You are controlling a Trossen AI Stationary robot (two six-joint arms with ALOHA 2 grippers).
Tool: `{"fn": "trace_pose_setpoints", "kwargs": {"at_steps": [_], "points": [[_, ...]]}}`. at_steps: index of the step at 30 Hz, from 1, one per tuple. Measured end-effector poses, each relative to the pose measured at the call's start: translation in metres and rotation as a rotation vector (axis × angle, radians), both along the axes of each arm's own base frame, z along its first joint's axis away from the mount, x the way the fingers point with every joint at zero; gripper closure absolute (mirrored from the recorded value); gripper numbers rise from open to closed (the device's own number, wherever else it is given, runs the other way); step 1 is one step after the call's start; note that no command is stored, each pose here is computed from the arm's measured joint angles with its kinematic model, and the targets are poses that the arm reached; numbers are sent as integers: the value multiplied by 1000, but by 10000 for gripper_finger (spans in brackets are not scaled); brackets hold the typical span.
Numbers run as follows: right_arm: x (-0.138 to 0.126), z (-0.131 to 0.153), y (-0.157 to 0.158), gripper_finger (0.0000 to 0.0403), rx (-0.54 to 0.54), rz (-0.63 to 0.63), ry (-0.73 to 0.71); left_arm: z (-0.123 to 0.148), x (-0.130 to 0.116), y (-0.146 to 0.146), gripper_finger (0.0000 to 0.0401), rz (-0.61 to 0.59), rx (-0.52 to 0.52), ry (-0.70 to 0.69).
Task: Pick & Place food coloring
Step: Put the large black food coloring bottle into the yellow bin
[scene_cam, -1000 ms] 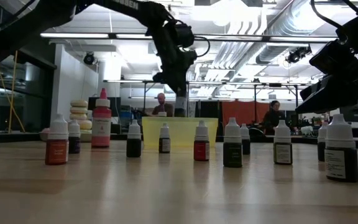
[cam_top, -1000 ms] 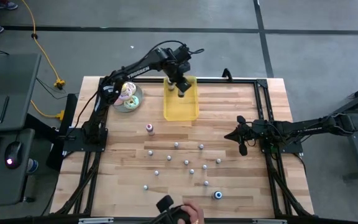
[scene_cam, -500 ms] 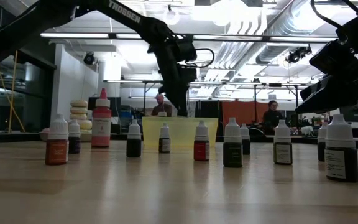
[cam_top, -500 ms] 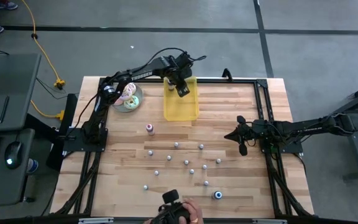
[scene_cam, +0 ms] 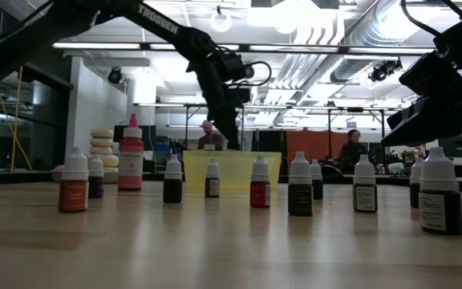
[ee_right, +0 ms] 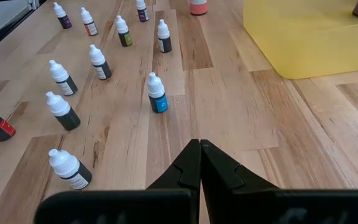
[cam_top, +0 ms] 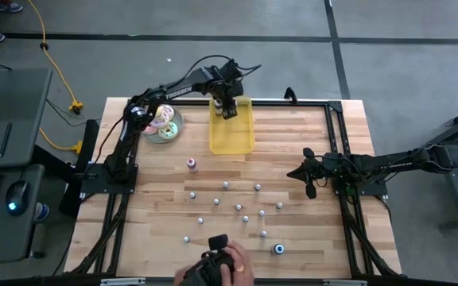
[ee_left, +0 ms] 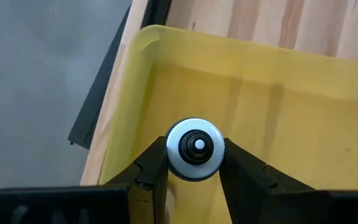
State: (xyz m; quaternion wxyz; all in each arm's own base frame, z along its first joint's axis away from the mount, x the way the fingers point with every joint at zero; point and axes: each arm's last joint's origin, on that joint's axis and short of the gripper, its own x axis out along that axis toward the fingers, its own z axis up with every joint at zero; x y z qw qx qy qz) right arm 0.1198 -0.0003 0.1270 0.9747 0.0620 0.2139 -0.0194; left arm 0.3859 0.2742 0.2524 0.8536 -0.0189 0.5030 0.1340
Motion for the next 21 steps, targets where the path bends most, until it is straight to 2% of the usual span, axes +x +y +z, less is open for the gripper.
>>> {"fn": "trace_pose_setpoints", "kwargs": {"at_steps": [15,21], "points": [[0,0,0,402,0,1,0,1,-18,26,293,29,-52,-63],[0,0,0,402,0,0,1,-14,-14,28,293,24,-78,-42]]}}
